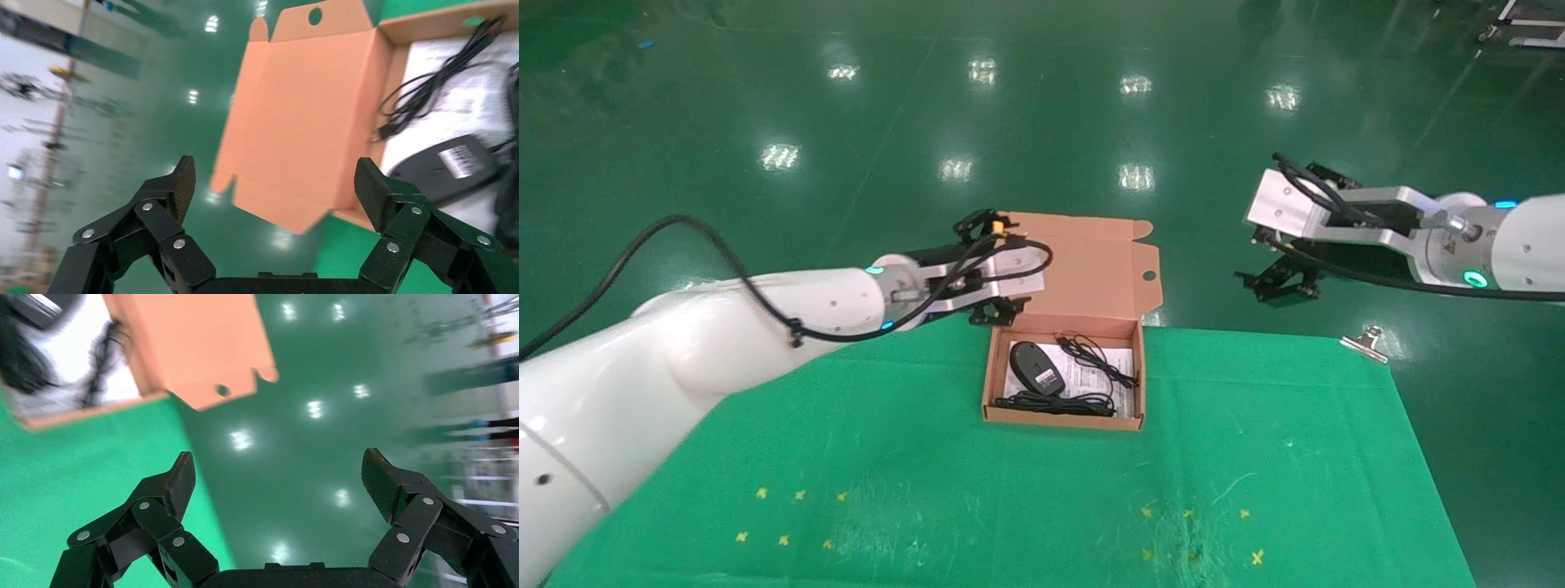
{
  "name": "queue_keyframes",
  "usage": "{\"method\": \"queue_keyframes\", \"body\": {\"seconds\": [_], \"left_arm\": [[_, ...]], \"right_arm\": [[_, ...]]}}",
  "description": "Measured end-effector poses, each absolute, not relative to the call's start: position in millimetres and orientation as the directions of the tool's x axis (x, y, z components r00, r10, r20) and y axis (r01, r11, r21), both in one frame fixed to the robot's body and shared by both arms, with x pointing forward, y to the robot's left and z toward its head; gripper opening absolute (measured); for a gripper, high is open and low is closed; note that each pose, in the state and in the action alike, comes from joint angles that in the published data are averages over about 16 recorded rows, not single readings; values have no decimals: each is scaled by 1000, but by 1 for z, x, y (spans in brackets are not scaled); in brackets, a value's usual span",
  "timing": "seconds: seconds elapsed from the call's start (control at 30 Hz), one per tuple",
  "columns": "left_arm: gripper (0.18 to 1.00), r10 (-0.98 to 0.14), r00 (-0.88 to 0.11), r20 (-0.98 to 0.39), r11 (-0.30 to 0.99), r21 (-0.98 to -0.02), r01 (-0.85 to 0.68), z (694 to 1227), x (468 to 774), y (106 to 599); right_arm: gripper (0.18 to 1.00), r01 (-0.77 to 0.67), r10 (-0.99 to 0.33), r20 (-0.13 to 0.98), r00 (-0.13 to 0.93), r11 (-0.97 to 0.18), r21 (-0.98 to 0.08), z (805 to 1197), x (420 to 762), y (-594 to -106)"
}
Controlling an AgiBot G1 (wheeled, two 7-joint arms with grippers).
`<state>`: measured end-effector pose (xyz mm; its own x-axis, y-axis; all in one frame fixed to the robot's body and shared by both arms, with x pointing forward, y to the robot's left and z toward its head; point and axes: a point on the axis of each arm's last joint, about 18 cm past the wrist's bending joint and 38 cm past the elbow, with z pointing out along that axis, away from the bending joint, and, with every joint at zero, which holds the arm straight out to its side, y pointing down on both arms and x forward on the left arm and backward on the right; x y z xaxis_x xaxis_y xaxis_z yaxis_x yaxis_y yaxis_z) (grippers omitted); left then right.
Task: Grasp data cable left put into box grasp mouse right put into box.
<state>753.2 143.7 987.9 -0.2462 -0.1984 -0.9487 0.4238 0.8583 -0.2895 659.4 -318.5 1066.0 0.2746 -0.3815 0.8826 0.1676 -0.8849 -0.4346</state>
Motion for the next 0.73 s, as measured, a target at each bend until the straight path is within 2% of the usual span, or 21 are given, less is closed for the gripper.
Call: {"method": "queue_keyframes", "body": {"seconds": [0.17,0.5,0.73], "left_arm": [[939,-290,-366,-884,803,-433,409,971,741,160],[993,-411,-562,-718,646,-664,376,951,706,191],[1001,-431,-617,-658,582,-726,367,949,691,202]], "right_arm": [[1000,178,-424,823,377,-839,-514,1044,652,-315],[1000,209,-459,687,564,-725,-656,1009,628,-305],[1000,223,-455,638,621,-678,-700,1000,617,-301]]}}
